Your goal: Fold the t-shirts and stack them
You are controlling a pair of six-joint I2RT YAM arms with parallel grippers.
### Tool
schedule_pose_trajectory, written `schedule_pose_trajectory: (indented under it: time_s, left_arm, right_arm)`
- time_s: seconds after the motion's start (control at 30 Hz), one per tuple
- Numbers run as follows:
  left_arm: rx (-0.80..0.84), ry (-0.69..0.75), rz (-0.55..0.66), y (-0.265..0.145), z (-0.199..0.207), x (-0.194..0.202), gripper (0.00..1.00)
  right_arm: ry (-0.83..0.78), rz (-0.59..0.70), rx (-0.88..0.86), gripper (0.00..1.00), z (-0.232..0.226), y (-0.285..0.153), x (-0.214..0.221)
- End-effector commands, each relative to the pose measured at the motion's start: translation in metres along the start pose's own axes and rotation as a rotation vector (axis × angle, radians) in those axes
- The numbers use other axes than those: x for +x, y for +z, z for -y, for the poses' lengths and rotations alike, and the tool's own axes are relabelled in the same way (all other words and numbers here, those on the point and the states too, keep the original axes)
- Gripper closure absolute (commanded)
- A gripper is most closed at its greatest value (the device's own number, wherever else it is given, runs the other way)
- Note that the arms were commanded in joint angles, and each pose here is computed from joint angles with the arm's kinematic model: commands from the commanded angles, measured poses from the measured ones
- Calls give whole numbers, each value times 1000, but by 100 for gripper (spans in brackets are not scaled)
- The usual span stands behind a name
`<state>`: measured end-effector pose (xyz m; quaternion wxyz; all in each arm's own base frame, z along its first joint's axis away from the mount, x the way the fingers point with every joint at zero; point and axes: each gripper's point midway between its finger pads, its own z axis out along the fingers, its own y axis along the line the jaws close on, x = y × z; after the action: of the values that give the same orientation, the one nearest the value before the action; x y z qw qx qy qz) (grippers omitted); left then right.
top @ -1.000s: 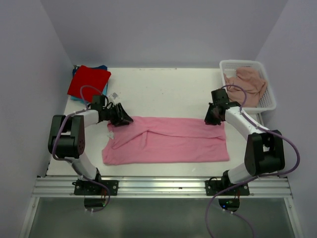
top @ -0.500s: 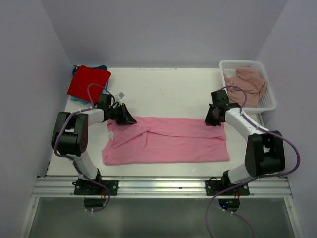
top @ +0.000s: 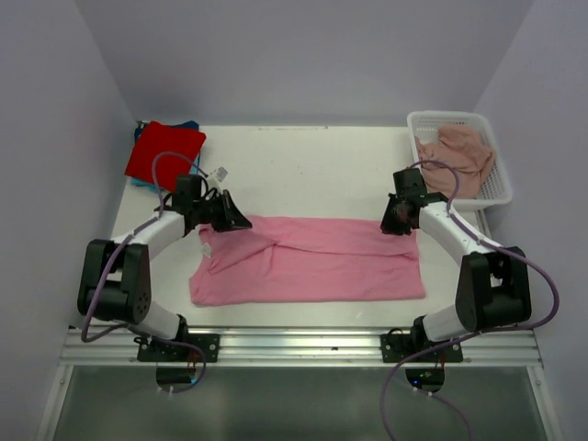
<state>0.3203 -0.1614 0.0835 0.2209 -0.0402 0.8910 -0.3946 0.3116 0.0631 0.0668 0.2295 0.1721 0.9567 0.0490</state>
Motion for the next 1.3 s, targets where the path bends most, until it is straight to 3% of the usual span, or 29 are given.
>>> schedule_pose_trajectory:
  time_s: [0.0, 0.2, 0.4, 0.67, 0.9, 0.93, 1.03, 1.13, 1.27]
  left_arm:
    - [-4, 35, -35, -16, 11, 31, 100]
    - [-34, 16, -90, -25, 4, 73, 100]
    - [4, -26, -74, -30, 15, 90, 100]
    - [113, -55, 74, -48, 52, 75, 99]
    - [103, -71, 53, -40, 50, 74, 89]
    - [100, -84, 48, -40, 49, 74, 86]
    - [116, -94, 58, -41, 55, 73, 59]
    - [129, -75, 82, -44, 65, 69, 0]
    - [118, 26, 198, -63, 83, 52, 0]
  right_arm:
    - [-14, 50, -4, 100, 0, -9, -8]
    - [-7, 50, -8, 100, -2, -7, -10]
    - [-6, 53, -9, 100, -2, -8, -9]
    - [-9, 56, -8, 100, -1, -9, -9]
    - [-11, 58, -14, 100, -1, -11, -8]
    - [-13, 57, -10, 100, 0, -11, -7]
    - [-22, 60, -9, 100, 1, -12, -7]
    - [-23, 64, -7, 100, 1, -13, -8]
    - [-22, 59, -7, 100, 1, -12, -8]
